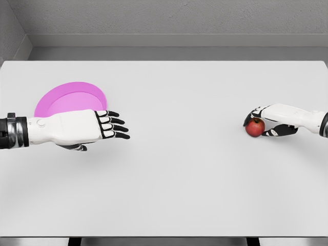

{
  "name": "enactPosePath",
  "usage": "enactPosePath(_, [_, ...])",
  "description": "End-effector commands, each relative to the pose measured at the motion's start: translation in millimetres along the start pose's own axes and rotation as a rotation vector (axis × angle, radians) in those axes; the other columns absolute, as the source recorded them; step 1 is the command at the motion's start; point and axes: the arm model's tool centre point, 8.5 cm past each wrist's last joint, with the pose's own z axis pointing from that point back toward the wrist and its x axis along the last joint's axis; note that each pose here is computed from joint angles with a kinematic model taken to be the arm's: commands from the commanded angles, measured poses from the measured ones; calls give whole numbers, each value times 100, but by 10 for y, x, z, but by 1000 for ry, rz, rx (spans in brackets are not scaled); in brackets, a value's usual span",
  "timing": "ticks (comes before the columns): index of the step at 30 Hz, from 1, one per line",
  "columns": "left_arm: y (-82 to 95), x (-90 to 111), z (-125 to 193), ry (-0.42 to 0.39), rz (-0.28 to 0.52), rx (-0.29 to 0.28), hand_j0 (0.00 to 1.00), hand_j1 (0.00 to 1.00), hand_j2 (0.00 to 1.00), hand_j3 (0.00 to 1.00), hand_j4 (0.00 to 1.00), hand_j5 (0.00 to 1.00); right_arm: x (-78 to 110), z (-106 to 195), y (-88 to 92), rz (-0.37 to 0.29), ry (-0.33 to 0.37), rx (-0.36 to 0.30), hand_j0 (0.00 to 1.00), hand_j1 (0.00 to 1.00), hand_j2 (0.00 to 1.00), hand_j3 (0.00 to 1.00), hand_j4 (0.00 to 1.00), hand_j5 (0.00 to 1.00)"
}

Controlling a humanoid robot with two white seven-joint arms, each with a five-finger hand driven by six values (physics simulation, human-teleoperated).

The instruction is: Put the apple on the plate with both arms

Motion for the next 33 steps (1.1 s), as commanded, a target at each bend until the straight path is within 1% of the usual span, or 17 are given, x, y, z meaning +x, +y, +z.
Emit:
enactPosePath(1, [5, -2, 4, 1, 5, 4, 100, 100, 100, 100, 100, 100, 2, 4, -14, -8, -3, -9, 57, 57, 57, 57, 57, 57])
enactPosePath(9, [5, -2, 4, 1, 5, 4, 100, 100, 100, 100, 100, 100, 41, -39, -37, -19, -23, -27, 54, 54, 54, 54, 54, 54])
enactPosePath(11, [7, -2, 4, 1, 5, 5, 100, 100, 100, 100, 100, 100, 79, -49, -100, -24, -42, -47, 51, 51, 51, 51, 51, 51])
enactPosePath(12, [5, -2, 4, 1, 5, 4, 100, 100, 100, 100, 100, 100, 161, -67, -173, -12, -70, -64, 51, 51, 51, 51, 51, 51])
enactPosePath(14, [5, -2, 4, 1, 5, 4, 100, 100, 100, 100, 100, 100, 447, -218, -294, 27, -157, -93, 50, 50, 50, 50, 50, 50])
enactPosePath(17, [5, -2, 4, 1, 5, 4, 100, 100, 100, 100, 100, 100, 989, -891, -308, 36, -333, -78, 49, 49, 49, 49, 49, 49])
enactPosePath(18, [5, -2, 4, 1, 5, 4, 100, 100, 100, 100, 100, 100, 1116, -1043, -321, 39, -366, -77, 49, 49, 49, 49, 49, 49])
enactPosePath(19, [5, -2, 4, 1, 5, 4, 100, 100, 100, 100, 100, 100, 1150, -1152, -313, 23, -378, -76, 49, 49, 49, 49, 49, 49])
enactPosePath(22, [5, -2, 4, 1, 5, 4, 100, 100, 100, 100, 100, 100, 1118, -1144, -348, 24, -369, -79, 50, 50, 50, 50, 50, 50])
enactPosePath(23, [5, -2, 4, 1, 5, 4, 100, 100, 100, 100, 100, 100, 1042, -1092, -392, 17, -349, -96, 51, 51, 51, 51, 51, 51])
enactPosePath(24, [7, -2, 4, 1, 5, 5, 100, 100, 100, 100, 100, 100, 912, -994, -457, 2, -318, -122, 63, 63, 63, 63, 63, 63])
enactPosePath(25, [7, -2, 4, 1, 5, 5, 100, 100, 100, 100, 100, 100, 731, -781, -653, -4, -270, -194, 85, 85, 85, 85, 85, 85])
enactPosePath(26, [5, -2, 4, 1, 5, 4, 100, 100, 100, 100, 100, 100, 558, -519, -813, 10, -215, -241, 93, 93, 93, 93, 93, 93])
enactPosePath(27, [5, -2, 4, 1, 5, 4, 100, 100, 100, 100, 100, 100, 509, -439, -854, 15, -198, -252, 100, 100, 100, 100, 100, 100])
enactPosePath(29, [7, -2, 4, 1, 5, 5, 100, 100, 100, 100, 100, 100, 479, -421, -821, 7, -190, -250, 100, 100, 100, 100, 100, 100])
enactPosePath(30, [5, -2, 4, 1, 5, 4, 100, 100, 100, 100, 100, 100, 383, -323, -829, 4, -160, -253, 100, 100, 100, 100, 100, 100])
enactPosePath(33, [37, 21, -114, -21, 1, 0, 100, 100, 100, 100, 100, 100, 273, -164, -849, 17, -117, -245, 100, 100, 100, 100, 100, 100])
